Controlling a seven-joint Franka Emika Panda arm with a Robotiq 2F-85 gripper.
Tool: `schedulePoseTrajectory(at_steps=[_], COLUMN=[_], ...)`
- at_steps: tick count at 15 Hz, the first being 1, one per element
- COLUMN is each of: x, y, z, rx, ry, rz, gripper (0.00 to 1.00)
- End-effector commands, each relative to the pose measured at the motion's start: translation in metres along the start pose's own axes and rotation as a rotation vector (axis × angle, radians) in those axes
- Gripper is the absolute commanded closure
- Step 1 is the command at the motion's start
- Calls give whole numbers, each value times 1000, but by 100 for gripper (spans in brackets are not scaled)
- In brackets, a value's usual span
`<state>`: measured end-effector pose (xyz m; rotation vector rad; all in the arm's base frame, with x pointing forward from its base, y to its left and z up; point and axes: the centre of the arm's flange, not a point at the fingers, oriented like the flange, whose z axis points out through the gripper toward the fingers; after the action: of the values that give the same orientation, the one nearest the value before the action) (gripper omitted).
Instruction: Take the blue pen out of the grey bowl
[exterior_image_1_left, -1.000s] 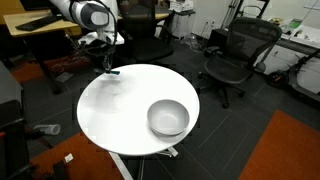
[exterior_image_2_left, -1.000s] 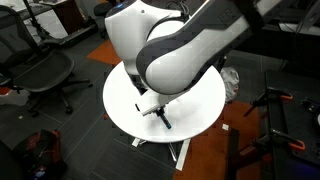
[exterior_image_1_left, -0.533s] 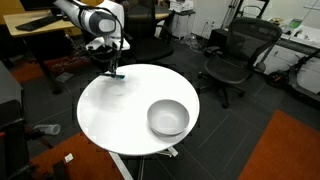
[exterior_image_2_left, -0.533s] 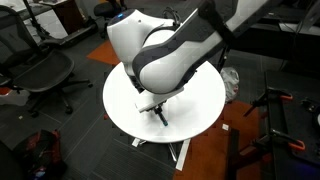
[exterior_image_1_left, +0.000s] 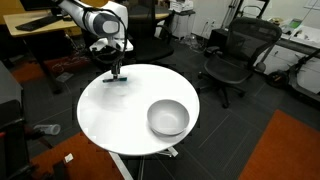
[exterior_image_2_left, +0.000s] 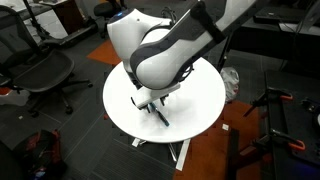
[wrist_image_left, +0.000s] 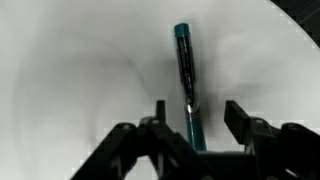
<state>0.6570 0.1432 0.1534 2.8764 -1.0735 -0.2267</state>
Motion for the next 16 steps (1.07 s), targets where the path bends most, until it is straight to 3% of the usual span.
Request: schedulePoseTrajectory(at_steps=[1,11,16], x=[4,14,14], y=[12,81,102], z=[-21,-93,-111], rx=[21,122,148], ry=[-21,3,11], rz=[-17,-177,-245], gripper=[3,0,0])
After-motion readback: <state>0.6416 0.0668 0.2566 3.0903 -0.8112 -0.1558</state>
